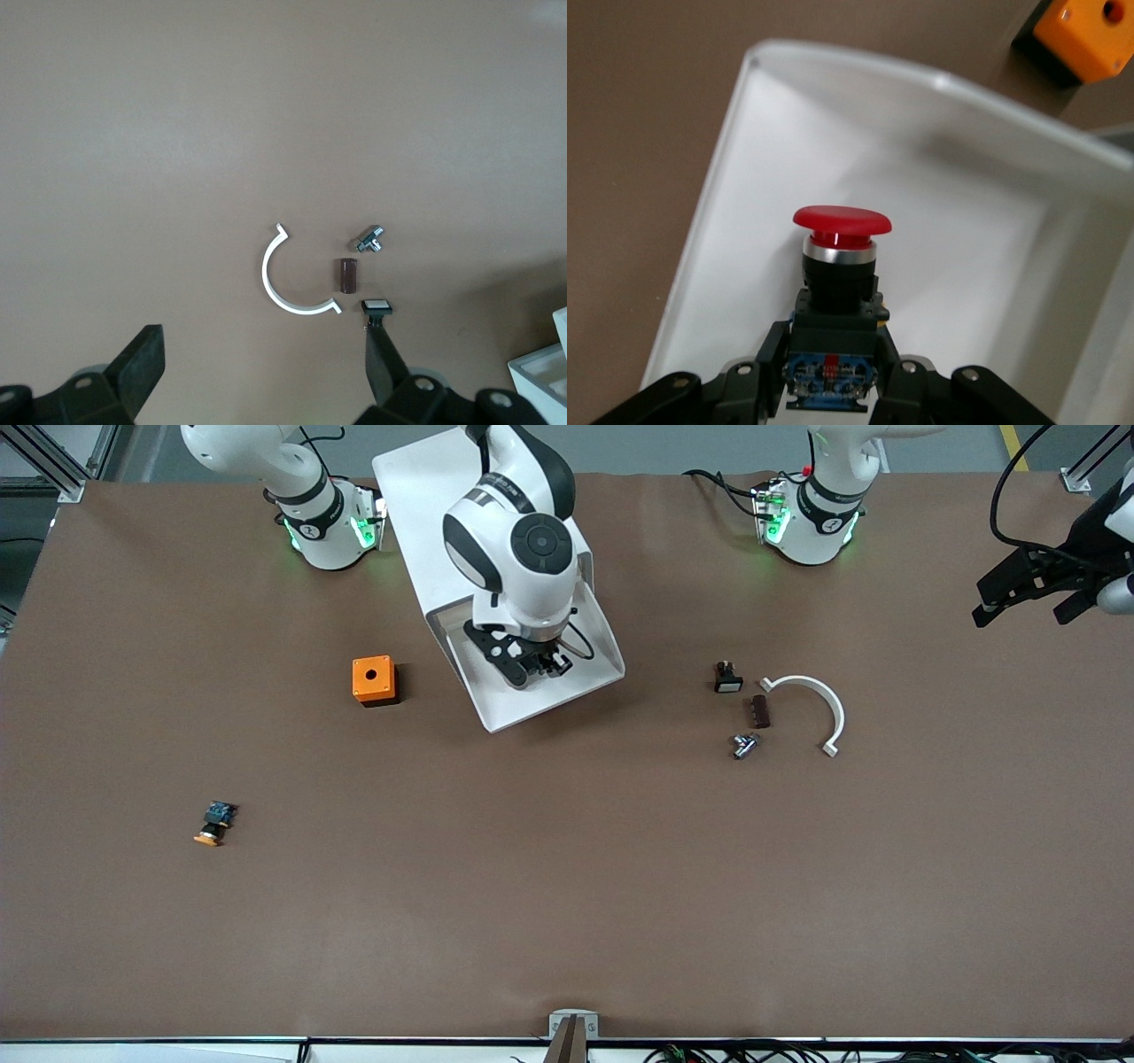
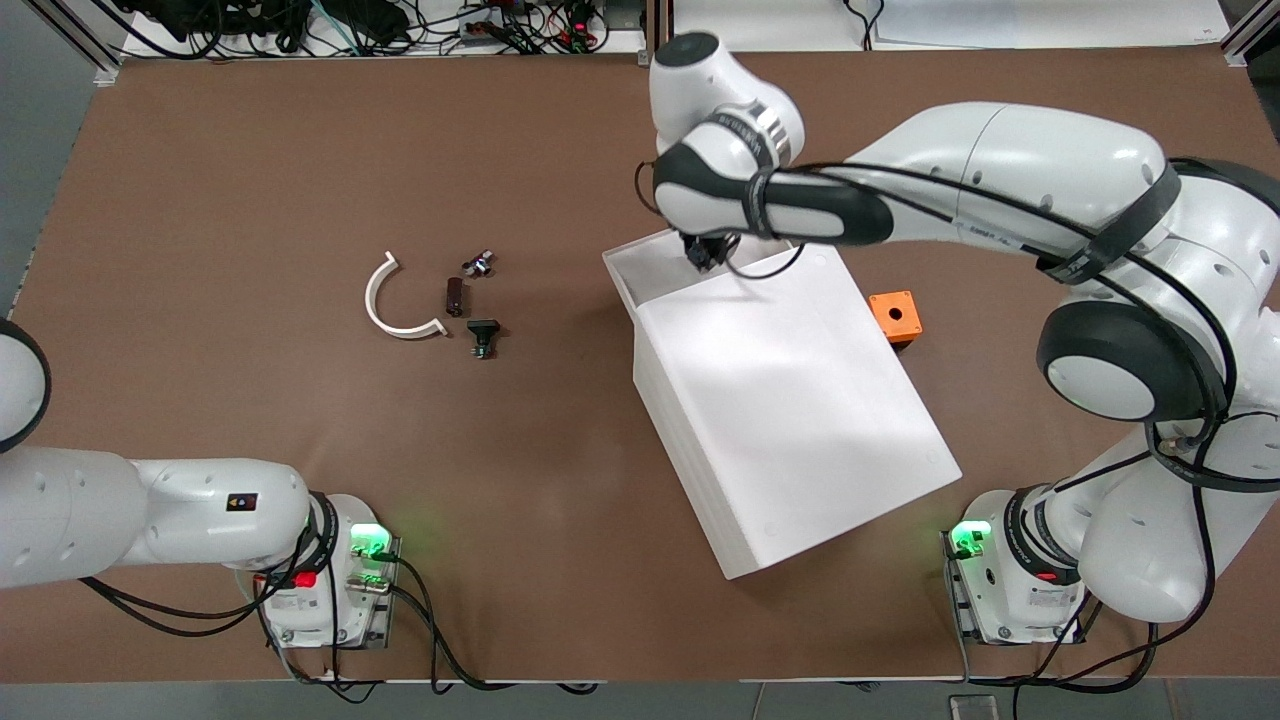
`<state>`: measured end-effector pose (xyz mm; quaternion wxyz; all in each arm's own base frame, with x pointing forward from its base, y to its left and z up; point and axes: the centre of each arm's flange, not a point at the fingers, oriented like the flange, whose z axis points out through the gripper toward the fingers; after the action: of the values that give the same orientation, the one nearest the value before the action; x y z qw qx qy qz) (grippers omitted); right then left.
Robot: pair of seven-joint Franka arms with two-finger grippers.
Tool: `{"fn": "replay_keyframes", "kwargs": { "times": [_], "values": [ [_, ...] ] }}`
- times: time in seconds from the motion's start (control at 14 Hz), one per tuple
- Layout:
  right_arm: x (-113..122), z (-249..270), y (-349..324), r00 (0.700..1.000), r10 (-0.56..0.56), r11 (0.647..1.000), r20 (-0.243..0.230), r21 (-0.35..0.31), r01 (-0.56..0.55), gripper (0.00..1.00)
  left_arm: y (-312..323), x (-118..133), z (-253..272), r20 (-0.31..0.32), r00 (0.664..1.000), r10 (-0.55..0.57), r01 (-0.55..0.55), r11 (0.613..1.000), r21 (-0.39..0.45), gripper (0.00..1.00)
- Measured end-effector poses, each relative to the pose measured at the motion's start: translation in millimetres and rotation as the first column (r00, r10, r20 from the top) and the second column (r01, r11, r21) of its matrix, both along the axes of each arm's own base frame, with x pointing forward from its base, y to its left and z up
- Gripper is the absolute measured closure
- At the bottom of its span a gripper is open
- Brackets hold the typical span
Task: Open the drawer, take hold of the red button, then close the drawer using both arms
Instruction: 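Carry the red button with the right gripper toward the yellow button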
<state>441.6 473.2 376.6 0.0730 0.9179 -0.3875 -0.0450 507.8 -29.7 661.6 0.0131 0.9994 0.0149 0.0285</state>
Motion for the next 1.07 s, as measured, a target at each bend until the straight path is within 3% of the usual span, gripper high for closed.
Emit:
{"fn": "replay_keyframes", "kwargs": {
  "times": [0.36, 0.64, 0.86, 1.07],
  "values": [
    [88.6, 57.7, -101.3, 0.977, 0.197, 0.979, -0.078, 0.064, -0.192, 0.58, 7.8, 29.9, -17.3, -0.042, 0.999, 0.015, -0.015, 1.000, -0.003, 0.00],
    [153.6, 52.9, -234.2, 0.899, 0.425, 0.898, -0.109, 0.172, -0.404, 0.58, 8.4, 35.0, -22.3, -0.052, 0.999, 0.016, -0.016, 1.000, -0.003, 0.00],
    [179.4, 43.5, -323.6, 0.834, 0.545, 0.823, -0.086, 0.241, -0.514, 0.58, 8.1, 34.9, -21.4, -0.051, 0.999, 0.015, -0.016, 1.000, -0.003, 0.00],
    [192.0, 21.3, -392.8, 0.777, 0.630, 0.753, -0.018, 0.261, -0.604, 0.58, 7.9, 35.3, -24.1, -0.062, 0.998, 0.016, -0.016, 1.000, -0.003, 0.00]
  ]
}}
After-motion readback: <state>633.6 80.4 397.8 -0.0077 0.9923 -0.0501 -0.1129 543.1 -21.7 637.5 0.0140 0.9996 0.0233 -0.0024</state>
